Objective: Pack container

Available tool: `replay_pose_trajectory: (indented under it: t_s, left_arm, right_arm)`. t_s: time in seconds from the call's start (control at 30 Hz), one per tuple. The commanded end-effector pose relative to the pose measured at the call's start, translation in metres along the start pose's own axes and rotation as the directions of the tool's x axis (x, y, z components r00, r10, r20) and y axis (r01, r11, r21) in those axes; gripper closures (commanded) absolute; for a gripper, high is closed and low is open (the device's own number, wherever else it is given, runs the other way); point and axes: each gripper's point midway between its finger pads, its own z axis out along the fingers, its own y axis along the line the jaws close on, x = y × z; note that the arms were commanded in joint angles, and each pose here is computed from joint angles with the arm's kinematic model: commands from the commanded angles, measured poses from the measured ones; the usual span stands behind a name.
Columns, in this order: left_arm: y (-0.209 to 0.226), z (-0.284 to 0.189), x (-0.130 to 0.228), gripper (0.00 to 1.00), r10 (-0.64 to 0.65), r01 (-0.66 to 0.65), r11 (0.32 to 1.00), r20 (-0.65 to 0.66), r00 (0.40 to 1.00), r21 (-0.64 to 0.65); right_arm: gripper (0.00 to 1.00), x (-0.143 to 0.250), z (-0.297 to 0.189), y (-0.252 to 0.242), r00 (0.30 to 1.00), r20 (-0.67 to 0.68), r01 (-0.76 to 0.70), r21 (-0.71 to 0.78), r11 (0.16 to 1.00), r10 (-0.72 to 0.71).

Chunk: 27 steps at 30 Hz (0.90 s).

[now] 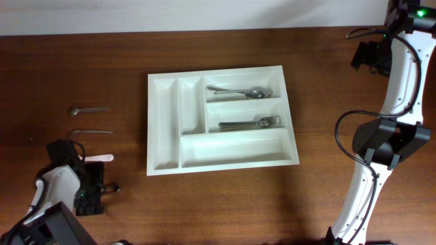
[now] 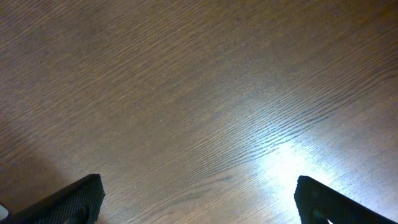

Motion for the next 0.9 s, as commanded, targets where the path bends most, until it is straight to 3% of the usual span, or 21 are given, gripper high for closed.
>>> replay_pose_trajectory:
  t_s: [0.0,0.17,0.23,0.33,0.5,0.6,0.63,0.73,0.87]
  left_arm:
    - [0.005,0.003,-0.002,0.01,-0.063,0.064,0.998,-0.05,0.997,0.008]
    - [0.007,0.003,-0.002,0.01,-0.089,0.09,0.996,-0.085,0.992,0.015]
    - [0.007,0.003,-0.002,0.11,-0.082,0.083,0.996,-0.086,0.993,0.015]
    - [0.008,0.003,-0.002,0.44,-0.082,0.083,0.997,-0.088,0.993,0.011]
    - [0.006,0.003,-0.003,0.71,-0.025,0.027,0.999,-0.082,0.996,0.024]
    - [0.005,0.003,-0.004,0.76,0.013,-0.011,1.0,-0.076,0.997,0.029]
    - [0.002,0.001,-0.006,0.85,0.037,-0.034,0.999,-0.072,0.997,0.039]
    - [-0.022,-0.017,-0.016,0.96,0.141,-0.135,0.986,-0.047,0.989,0.1]
    - [-0.048,-0.045,-0.024,0.96,0.222,-0.219,0.964,-0.009,0.975,0.149]
  right_arm:
    - [0.01,0.001,0.004,0.0,1.0,-0.006,0.014,0.016,1.0,-0.014]
    - [0.01,0.001,0.004,0.0,1.0,-0.006,0.014,0.016,1.0,-0.014]
    - [0.01,0.001,0.004,0.0,1.0,-0.006,0.014,0.016,1.0,-0.014]
    - [0.01,0.001,0.004,0.0,1.0,-0.006,0.014,0.016,1.0,-0.014]
    - [0.01,0.001,0.004,0.001,1.0,-0.006,0.014,0.016,1.0,-0.014]
    - [0.01,0.001,0.004,0.0,1.0,-0.006,0.014,0.016,1.0,-0.014]
    - [0.01,0.001,0.004,0.0,1.0,-0.006,0.014,0.016,1.0,-0.014]
    - [0.01,0.001,0.004,0.0,1.0,-0.006,0.014,0.016,1.0,-0.014]
    - [0.01,0.001,0.004,0.0,1.0,-0.006,0.014,0.016,1.0,-0.014]
